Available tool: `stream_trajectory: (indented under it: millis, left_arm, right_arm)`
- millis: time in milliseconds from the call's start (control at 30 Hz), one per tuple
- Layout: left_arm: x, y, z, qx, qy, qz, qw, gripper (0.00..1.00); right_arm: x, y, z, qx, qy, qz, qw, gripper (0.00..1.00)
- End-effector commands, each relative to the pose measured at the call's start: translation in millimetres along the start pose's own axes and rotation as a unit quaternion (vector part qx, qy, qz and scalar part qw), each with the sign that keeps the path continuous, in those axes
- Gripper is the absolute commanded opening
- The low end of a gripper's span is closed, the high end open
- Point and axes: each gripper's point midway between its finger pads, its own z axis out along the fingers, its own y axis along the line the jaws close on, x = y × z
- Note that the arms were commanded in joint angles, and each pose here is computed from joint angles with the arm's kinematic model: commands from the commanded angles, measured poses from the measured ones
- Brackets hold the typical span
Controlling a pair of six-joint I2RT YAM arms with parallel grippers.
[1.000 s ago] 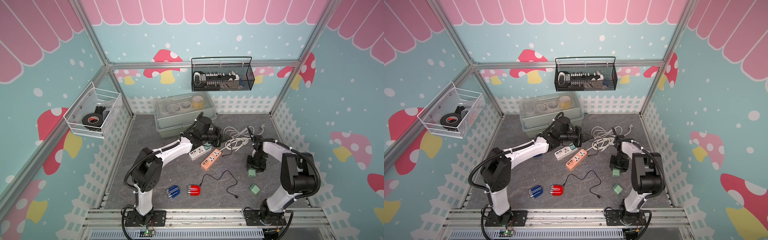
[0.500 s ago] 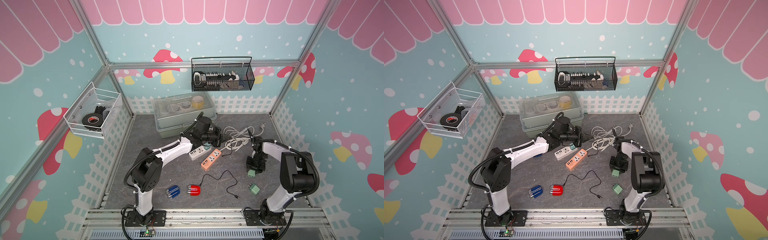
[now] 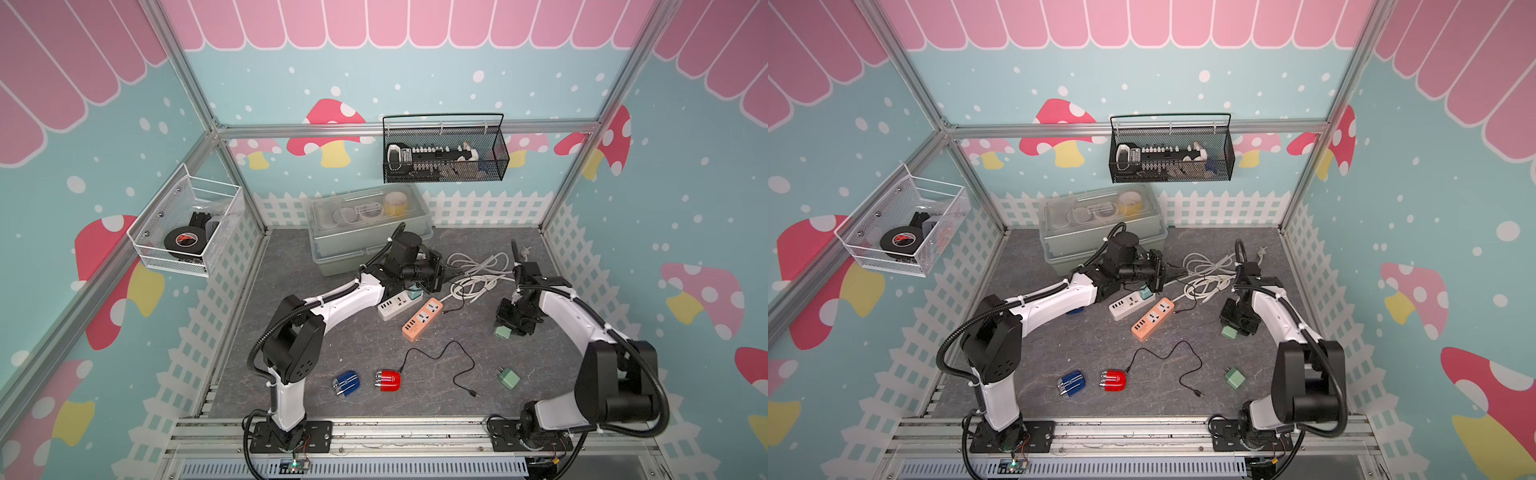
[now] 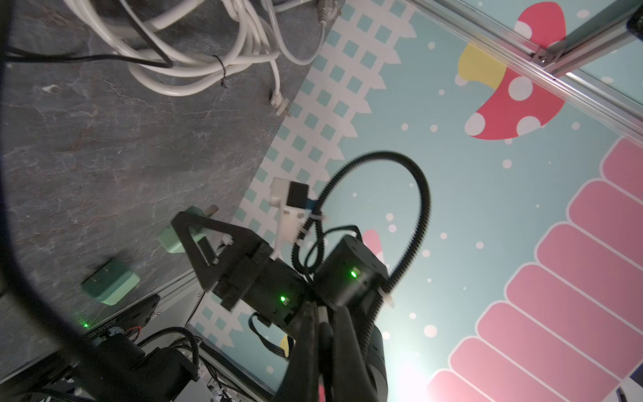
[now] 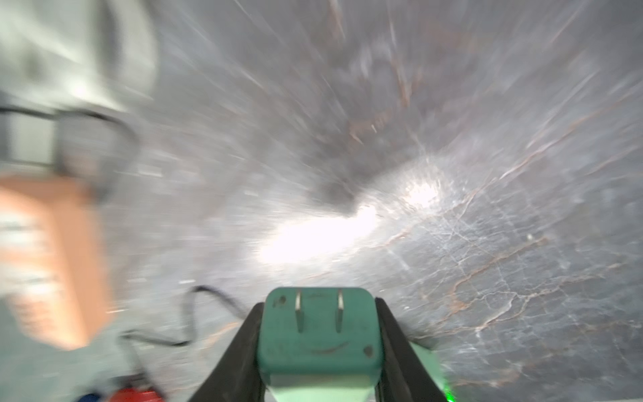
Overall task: Charge the electric shaver
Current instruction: Pick up the plug from the center of the board.
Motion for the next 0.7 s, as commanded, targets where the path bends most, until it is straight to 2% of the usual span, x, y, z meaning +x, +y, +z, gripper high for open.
stream_trajectory:
  millis: [0, 133, 267, 367, 567, 667]
  left_arm:
    - [12, -41, -11, 0.065, 0.011, 0.033, 0.997, 0.0]
    - [19, -66, -16, 0.115, 0.026, 0.07, 0.991, 0.0]
    - [32, -86, -23, 0.157, 0.04, 0.121, 0.979, 0.0]
    - [37, -93, -29, 0.176, 0.037, 0.159, 0.971, 0.0]
    - [45, -106, -41, 0.238, 0.027, 0.213, 0.947, 0.0]
    - [52, -112, -47, 0.267, 0.024, 0.242, 0.933, 0.0]
  right_arm:
    - [-34, 37, -61, -0.111, -0.107, 0.086, 0.984, 0.07]
    - [-54, 70, -102, -0.242, -0.174, 0.147, 0.943, 0.05]
    - [-69, 94, -130, -0.354, -0.203, 0.187, 0.894, 0.02]
    - [-77, 109, -151, -0.415, -0.212, 0.197, 0.862, 0.02]
    - [-91, 131, -192, -0.547, -0.227, 0.217, 0.776, 0.03]
    - [-92, 137, -207, -0.587, -0.228, 0.211, 0.748, 0.03]
